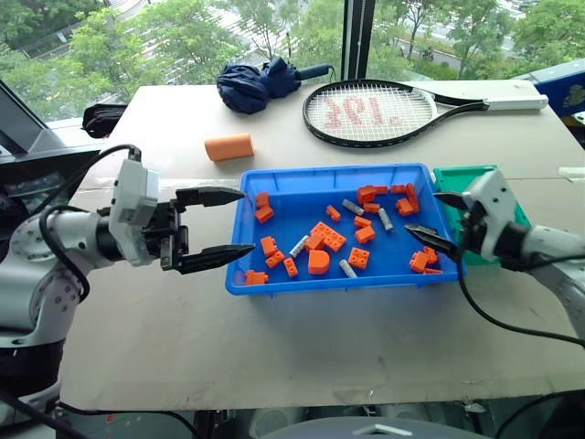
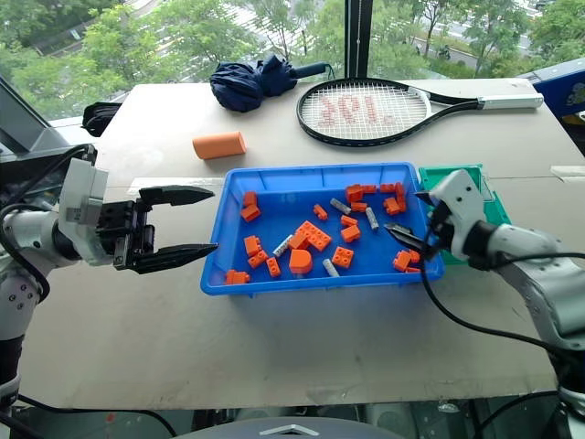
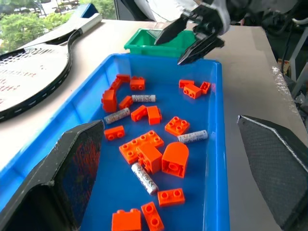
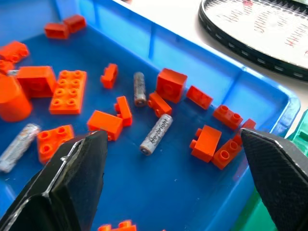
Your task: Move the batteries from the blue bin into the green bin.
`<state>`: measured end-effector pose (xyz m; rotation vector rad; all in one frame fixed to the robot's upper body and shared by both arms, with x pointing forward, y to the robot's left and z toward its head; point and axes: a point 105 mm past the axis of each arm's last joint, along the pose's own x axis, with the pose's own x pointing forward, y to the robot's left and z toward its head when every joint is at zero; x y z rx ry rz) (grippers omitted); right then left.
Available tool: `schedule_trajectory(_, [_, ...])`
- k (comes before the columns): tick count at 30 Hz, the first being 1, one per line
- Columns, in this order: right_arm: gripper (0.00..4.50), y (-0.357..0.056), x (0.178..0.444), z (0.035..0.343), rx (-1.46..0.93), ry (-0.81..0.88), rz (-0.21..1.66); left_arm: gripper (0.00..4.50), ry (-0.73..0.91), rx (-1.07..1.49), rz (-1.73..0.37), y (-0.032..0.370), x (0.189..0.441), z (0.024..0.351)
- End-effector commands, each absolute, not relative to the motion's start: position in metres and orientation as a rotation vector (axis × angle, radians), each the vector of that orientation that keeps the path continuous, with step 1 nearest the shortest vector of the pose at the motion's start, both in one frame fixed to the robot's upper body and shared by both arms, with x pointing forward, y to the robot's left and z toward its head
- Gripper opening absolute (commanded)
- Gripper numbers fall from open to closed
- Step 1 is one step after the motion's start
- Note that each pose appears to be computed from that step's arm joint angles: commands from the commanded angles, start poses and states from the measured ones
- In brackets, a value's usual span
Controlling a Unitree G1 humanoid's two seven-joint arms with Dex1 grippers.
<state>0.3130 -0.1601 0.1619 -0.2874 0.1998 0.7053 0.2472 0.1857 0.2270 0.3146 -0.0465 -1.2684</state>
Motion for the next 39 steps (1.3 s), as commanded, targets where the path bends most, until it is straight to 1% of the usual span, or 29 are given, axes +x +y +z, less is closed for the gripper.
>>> schedule_trajectory(1, [4.42, -0.152, 0.329, 0.158, -0.272, 0.245, 0.621, 4.50, -0.063, 0.366, -1.303, 0.181, 0.243, 0.243])
schedule_trajectory(5, [4.42, -0.134, 0.334, 0.149, -0.237, 0.321, 0.613, 4.50, -0.057, 0.370, -1.297, 0.185, 0.244, 0.252])
schedule_trajectory(9, [4.42, -0.116, 0.334, 0.145, -0.226, 0.361, 0.652, 4.50, -0.017, 0.381, -1.274, 0.193, 0.246, 0.251])
schedule_trajectory(16, [4.42, -0.113, 0.338, 0.134, -0.220, 0.430, 0.620, 4.50, 0.001, 0.396, -1.261, 0.200, 0.247, 0.248])
schedule_trajectory(18, [3.89, -0.114, 0.339, 0.132, -0.218, 0.437, 0.617, 4.50, -0.002, 0.398, -1.264, 0.200, 0.247, 0.248])
schedule_trajectory(19, [3.52, -0.114, 0.340, 0.131, -0.216, 0.443, 0.619, 4.50, -0.003, 0.398, -1.265, 0.200, 0.247, 0.248])
schedule_trajectory(21, [2.59, -0.114, 0.341, 0.129, -0.218, 0.452, 0.617, 4.50, -0.005, 0.399, -1.265, 0.200, 0.248, 0.248])
schedule_trajectory(23, [1.46, -0.114, 0.344, 0.127, -0.221, 0.454, 0.612, 4.50, -0.009, 0.402, -1.268, 0.200, 0.249, 0.248])
schedule_trajectory(25, [0.59, -0.113, 0.347, 0.126, -0.219, 0.452, 0.609, 4.50, -0.013, 0.402, -1.272, 0.200, 0.249, 0.248])
schedule_trajectory(27, [0.07, -0.112, 0.349, 0.125, -0.218, 0.457, 0.600, 4.50, -0.014, 0.403, -1.275, 0.200, 0.249, 0.248])
schedule_trajectory(31, [0.02, -0.114, 0.351, 0.124, -0.217, 0.454, 0.585, 4.50, -0.016, 0.405, -1.280, 0.200, 0.249, 0.248])
schedule_trajectory(34, [0.02, -0.117, 0.352, 0.130, -0.218, 0.435, 0.574, 4.50, -0.015, 0.403, -1.286, 0.200, 0.249, 0.248])
schedule_trajectory(36, [0.02, -0.120, 0.352, 0.138, -0.218, 0.413, 0.569, 4.50, -0.016, 0.401, -1.291, 0.199, 0.248, 0.248])
schedule_trajectory(39, [0.02, -0.127, 0.345, 0.162, -0.208, 0.364, 0.577, 4.50, -0.022, 0.386, -1.308, 0.197, 0.247, 0.248])
